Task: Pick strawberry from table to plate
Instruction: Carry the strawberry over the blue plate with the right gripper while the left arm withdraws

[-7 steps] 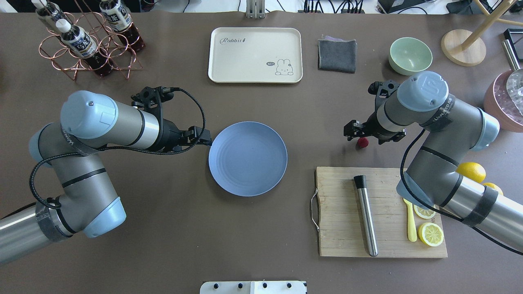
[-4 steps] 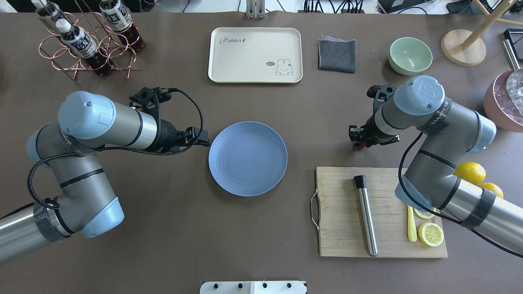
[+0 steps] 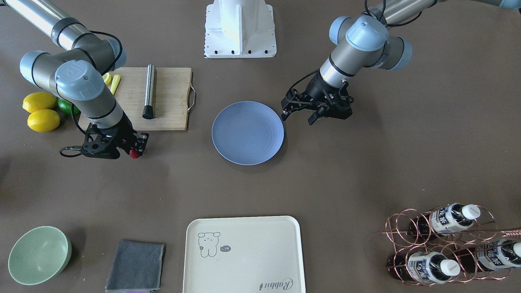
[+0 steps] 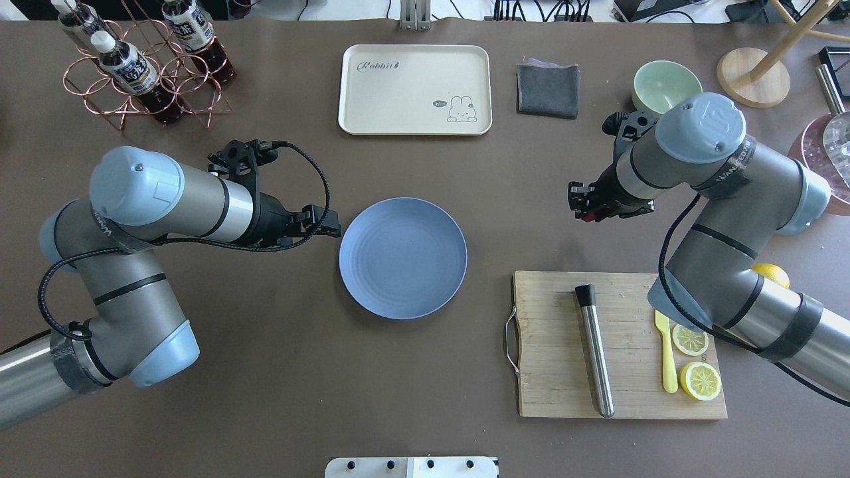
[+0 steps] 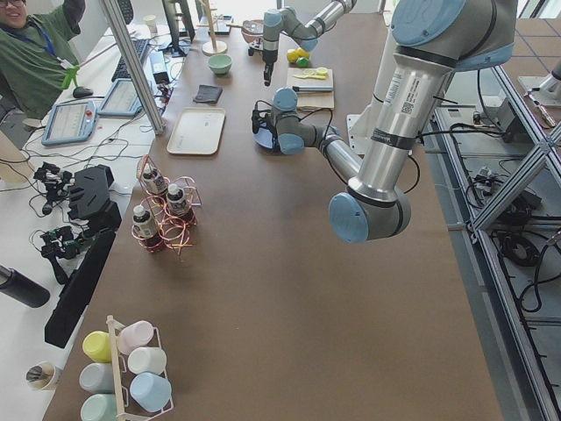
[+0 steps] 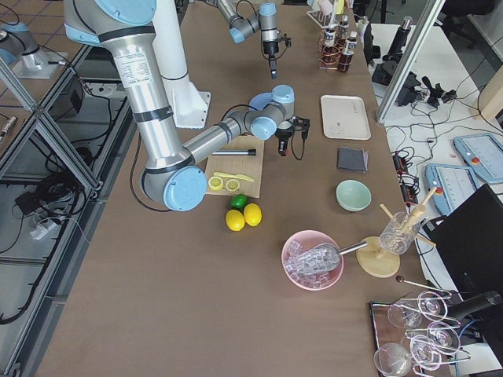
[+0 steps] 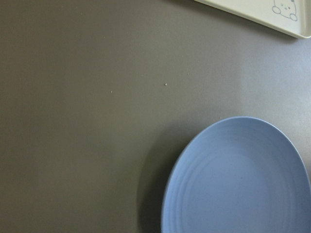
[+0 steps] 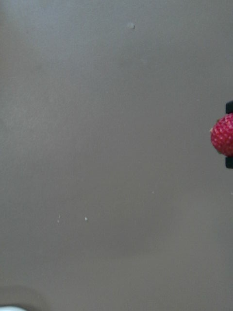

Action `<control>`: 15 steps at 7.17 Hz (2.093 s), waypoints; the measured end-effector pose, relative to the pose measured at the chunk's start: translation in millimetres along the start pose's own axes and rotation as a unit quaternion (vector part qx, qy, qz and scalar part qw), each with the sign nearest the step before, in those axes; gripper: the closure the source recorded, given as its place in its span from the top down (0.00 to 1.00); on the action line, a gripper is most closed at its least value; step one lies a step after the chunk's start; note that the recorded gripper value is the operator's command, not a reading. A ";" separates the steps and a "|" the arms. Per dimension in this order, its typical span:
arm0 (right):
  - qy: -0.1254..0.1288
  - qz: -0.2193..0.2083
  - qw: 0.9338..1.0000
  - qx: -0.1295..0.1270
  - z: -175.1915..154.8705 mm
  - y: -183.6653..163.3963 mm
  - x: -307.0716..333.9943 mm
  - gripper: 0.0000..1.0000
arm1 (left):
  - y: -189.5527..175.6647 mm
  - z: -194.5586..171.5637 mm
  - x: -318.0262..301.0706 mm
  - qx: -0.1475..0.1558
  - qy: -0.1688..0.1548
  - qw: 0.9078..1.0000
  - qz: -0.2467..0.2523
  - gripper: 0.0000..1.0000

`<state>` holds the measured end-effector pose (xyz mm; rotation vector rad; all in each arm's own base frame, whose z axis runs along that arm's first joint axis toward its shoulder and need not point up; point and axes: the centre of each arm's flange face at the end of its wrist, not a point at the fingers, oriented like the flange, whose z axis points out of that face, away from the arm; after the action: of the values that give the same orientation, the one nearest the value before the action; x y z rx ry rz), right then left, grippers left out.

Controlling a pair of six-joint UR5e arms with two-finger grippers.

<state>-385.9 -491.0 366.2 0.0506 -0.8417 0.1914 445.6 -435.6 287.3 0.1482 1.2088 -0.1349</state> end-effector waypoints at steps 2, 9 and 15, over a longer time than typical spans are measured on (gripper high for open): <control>-0.006 0.013 1.000 -0.002 -35.7 7.1 -48.2 0.00 | -11.8 -30.1 -44.4 0.011 -0.017 0.999 0.038 0.98; -0.020 0.000 1.000 -0.002 -15.4 121.7 -194.5 0.00 | -68.9 -174.2 -284.9 0.049 -0.126 0.966 0.220 0.98; -0.005 -0.012 1.000 0.022 31.4 123.9 -275.3 0.00 | -106.0 -240.2 -426.0 0.019 -0.158 0.970 0.181 0.98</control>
<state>-611.3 -414.1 178.2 0.1034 -0.8457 0.1882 57.0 -484.6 598.8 0.3651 0.8447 0.1345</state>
